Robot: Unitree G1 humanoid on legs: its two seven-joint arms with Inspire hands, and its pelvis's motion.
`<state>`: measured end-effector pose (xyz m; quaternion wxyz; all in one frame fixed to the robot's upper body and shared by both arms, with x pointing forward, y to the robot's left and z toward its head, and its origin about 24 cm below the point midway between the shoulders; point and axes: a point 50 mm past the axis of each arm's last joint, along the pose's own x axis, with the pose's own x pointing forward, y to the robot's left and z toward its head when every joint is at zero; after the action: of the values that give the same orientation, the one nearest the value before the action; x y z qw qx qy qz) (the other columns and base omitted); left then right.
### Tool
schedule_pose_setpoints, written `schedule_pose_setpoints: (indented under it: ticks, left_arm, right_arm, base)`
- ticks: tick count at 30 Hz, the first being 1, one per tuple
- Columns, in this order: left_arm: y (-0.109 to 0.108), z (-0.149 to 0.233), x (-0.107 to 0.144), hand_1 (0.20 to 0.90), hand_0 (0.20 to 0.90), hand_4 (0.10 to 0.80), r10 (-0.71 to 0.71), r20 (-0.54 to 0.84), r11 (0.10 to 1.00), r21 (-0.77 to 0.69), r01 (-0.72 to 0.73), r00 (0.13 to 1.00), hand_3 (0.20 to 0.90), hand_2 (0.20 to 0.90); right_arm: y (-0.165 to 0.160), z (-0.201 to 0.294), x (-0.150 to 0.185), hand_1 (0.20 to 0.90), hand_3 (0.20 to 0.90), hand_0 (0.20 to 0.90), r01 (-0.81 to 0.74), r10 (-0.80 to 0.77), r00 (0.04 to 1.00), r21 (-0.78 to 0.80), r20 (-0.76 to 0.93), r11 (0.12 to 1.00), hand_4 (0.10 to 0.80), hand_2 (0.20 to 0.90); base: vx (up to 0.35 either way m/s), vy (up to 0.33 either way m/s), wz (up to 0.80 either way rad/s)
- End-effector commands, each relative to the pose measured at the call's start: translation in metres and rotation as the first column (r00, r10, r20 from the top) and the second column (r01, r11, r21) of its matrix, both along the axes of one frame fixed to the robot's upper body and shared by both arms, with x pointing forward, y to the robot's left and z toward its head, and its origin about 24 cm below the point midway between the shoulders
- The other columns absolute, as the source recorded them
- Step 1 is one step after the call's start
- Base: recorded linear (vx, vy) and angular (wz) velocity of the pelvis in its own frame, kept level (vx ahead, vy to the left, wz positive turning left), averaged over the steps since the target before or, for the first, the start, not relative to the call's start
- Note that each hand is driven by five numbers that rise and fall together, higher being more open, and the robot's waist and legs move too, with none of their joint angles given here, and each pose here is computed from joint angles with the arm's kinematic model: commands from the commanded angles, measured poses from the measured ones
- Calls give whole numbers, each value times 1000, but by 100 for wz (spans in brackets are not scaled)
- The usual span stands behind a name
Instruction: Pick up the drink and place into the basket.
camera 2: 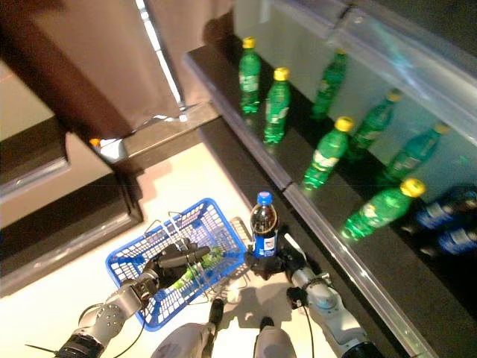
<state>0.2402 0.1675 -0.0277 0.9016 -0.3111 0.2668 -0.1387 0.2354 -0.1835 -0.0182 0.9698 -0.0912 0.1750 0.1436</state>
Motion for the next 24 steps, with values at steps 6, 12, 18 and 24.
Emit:
schedule_pose_setpoints:
  ticks: [6,12,18,24]
  left_arm:
    - [-52,98,22,300,300,100,-278,469,906,-163,392,838,200,300]
    - [-76,108,14,300,300,100,-385,497,836,-169,522,778,200,300]
    - [-98,122,5,300,300,100,-430,551,756,-214,619,715,200,300]
    - [-122,137,-1,300,300,100,-359,565,699,-364,615,743,200,300]
  right_arm:
    - [59,18,16,300,200,300,-118,99,987,159,123,980,100,300]
    - [73,9,20,300,200,300,-113,104,992,130,74,985,100,300]
    - [80,-9,20,300,200,300,-95,96,995,62,-17,994,100,300]
    - [83,-35,20,300,200,300,-69,60,988,-63,-139,996,100,300]
  base:
    - [54,120,20]
    - [43,93,30]
    - [48,59,11]
    - [35,38,14]
